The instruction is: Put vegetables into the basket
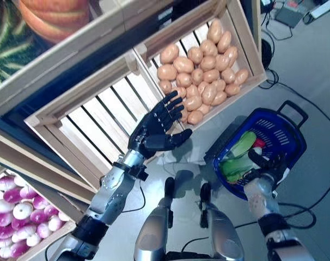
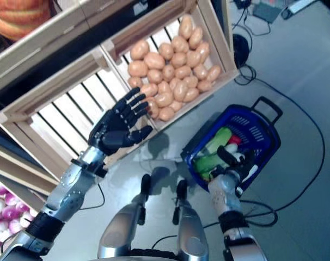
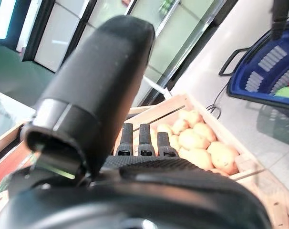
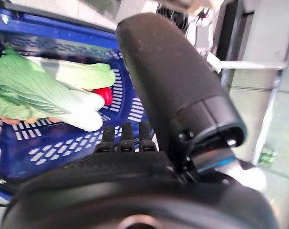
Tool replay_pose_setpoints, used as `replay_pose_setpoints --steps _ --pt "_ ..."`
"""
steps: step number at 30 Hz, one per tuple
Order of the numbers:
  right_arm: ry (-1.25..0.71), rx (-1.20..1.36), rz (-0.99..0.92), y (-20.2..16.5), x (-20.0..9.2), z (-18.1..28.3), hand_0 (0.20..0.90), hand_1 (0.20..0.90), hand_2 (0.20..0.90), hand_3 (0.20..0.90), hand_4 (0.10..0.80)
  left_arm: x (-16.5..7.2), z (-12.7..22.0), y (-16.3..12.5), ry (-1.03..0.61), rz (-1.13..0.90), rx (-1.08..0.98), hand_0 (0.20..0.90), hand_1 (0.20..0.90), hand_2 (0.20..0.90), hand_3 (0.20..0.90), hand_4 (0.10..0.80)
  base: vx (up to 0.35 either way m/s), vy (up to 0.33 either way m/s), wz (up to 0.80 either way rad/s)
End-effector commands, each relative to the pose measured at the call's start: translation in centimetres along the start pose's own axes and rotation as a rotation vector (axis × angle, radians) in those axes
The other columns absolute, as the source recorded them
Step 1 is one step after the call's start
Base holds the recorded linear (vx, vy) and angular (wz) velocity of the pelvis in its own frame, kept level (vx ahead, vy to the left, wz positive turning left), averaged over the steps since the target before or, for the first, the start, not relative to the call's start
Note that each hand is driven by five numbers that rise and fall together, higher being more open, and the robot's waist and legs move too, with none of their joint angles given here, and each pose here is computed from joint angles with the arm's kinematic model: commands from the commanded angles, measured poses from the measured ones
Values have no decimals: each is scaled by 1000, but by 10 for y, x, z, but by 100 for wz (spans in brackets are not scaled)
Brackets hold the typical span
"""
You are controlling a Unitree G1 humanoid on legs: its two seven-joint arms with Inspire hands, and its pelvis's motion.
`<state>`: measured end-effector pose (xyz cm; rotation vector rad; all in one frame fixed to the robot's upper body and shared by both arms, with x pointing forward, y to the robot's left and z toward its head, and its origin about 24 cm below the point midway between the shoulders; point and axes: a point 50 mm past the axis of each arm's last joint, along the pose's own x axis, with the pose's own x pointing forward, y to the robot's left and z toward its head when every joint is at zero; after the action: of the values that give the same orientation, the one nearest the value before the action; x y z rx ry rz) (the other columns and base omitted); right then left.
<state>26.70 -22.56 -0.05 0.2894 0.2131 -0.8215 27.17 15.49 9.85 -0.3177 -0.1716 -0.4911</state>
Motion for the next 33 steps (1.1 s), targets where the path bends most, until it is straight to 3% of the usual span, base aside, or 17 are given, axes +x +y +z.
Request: replay_pose_setpoints --steps 1,7,18,25,33 --pt "-135 -166 173 -10 -7 5 900 900 900 900 800 -10 -8 -14 17 -100 -43 900 900 900 900 800 147 121 -7" --pt "-54 -354 396 -15 -21 -20 900 900 900 900 800 -37 -58 -9 287 -126 -37 900 900 900 900 800 118 95 -4" --pt "142 -783 749 -33 -44 -78 900 900 900 900 800 -92 -128 26 694 65 114 900 900 900 900 800 78 50 -12" --pt "409 -951 678 -76 -45 -123 900 900 900 900 800 -144 -168 48 1007 204 275 900 900 900 900 800 35 0 -8" --pt "701 -1018 508 -127 -59 -157 900 900 900 900 800 -206 -195 50 1318 353 332 900 900 900 900 800 12 2 -1"
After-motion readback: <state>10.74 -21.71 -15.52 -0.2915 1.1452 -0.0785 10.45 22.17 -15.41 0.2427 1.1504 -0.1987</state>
